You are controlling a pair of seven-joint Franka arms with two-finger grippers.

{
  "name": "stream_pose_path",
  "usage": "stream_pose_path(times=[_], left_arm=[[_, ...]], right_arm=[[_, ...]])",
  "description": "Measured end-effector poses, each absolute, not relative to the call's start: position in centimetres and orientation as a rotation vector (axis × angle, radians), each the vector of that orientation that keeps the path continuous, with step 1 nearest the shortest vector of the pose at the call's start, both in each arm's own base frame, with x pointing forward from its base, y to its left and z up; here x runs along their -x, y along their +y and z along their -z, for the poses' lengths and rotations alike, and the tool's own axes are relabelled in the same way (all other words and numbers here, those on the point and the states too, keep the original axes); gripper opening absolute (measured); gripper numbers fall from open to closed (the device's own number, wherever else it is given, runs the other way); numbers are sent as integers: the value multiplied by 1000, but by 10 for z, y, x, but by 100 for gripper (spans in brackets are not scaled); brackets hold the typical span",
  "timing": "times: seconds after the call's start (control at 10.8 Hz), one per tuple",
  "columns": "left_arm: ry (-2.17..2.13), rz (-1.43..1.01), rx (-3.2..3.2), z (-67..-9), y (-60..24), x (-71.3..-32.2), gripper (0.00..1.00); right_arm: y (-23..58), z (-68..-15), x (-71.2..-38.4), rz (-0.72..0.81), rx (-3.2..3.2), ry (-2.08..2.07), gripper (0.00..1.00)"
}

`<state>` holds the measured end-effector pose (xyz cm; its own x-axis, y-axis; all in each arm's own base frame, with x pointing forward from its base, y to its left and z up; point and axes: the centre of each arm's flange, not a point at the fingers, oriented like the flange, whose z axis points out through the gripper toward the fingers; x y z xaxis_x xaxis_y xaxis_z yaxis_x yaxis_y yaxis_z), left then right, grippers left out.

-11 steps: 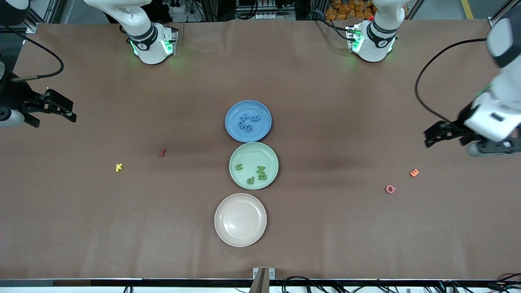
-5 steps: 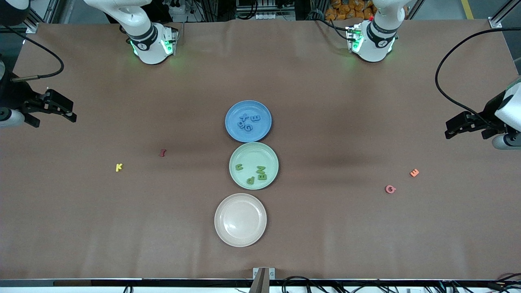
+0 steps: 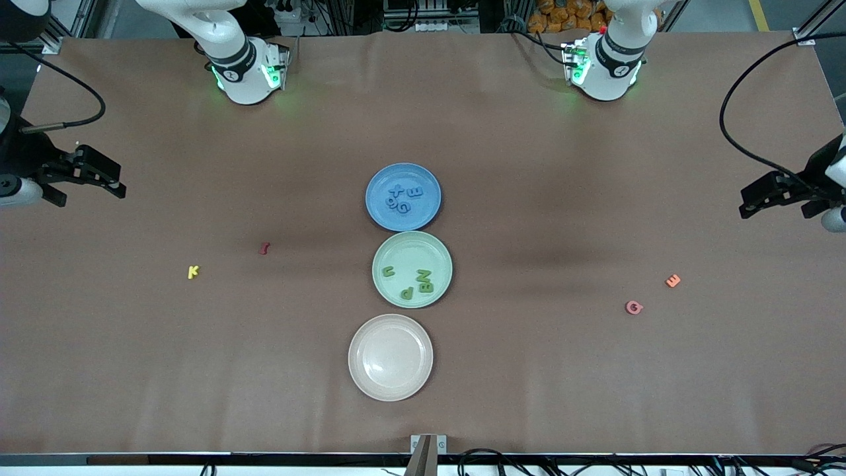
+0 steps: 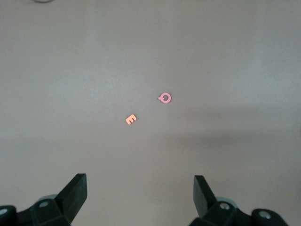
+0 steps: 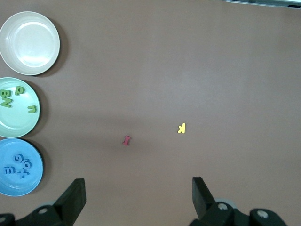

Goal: Sort letters by color into matching plates

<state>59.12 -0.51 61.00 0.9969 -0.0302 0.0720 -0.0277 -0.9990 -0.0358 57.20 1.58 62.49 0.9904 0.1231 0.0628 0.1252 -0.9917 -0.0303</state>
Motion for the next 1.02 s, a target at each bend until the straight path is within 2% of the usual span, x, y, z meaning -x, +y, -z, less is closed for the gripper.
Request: stream_pose_path(times=[0.46, 1.02], left_arm=[[78, 134, 3087, -642, -19, -552, 100], [115, 91, 3163, -634, -39, -553, 100]], right_arm=[[18, -624, -572, 93, 3100, -198, 100], [19, -624, -572, 91, 3099, -201, 100]])
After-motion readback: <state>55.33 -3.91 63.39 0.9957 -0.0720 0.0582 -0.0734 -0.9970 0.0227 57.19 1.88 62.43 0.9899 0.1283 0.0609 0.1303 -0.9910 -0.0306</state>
